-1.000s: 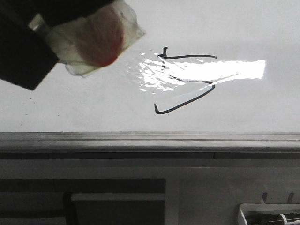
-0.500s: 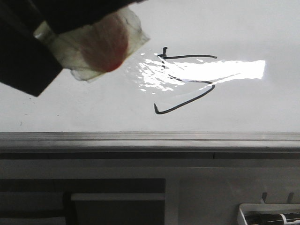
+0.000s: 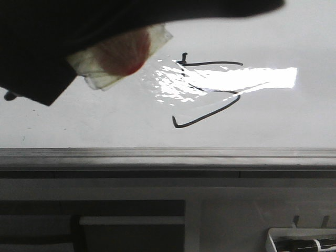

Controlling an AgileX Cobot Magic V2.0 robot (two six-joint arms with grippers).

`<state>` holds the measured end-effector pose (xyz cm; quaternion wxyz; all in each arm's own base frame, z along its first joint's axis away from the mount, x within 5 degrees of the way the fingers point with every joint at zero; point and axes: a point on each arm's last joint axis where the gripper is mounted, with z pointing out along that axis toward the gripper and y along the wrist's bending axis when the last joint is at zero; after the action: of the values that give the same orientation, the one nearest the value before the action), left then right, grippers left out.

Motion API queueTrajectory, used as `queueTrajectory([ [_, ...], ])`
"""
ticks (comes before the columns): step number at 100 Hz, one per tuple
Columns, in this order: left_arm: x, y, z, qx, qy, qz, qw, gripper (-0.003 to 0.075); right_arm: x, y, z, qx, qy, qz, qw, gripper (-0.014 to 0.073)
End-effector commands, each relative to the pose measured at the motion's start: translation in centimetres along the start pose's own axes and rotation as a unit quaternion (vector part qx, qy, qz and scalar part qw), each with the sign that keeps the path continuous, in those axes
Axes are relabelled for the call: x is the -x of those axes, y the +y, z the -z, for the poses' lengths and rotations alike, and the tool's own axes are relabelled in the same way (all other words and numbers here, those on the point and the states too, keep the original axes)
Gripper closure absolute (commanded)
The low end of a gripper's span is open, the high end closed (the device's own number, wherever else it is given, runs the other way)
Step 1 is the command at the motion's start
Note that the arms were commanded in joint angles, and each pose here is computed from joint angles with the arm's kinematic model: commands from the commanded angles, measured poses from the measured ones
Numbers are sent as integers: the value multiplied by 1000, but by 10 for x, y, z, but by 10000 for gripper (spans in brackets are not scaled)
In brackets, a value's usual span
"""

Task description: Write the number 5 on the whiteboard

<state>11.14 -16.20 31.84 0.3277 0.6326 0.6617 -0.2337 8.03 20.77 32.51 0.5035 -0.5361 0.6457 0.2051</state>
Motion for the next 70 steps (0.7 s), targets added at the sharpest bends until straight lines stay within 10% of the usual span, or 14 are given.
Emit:
queueTrajectory([
  [1, 12, 4, 7, 26, -40, 13, 999, 741, 24, -8, 19, -15, -65, 23, 998, 153],
  [26, 8, 13, 1, 74, -68, 105, 989, 741, 39, -35, 71, -87, -82, -2, 993, 191],
  [50, -2, 38, -5, 198, -178, 278, 923, 741, 31, -48, 113, -126, -93, -53, 986, 664],
  [70, -6, 57, -22, 238, -206, 339, 887, 741, 26, -52, 128, -139, -96, -68, 983, 652],
])
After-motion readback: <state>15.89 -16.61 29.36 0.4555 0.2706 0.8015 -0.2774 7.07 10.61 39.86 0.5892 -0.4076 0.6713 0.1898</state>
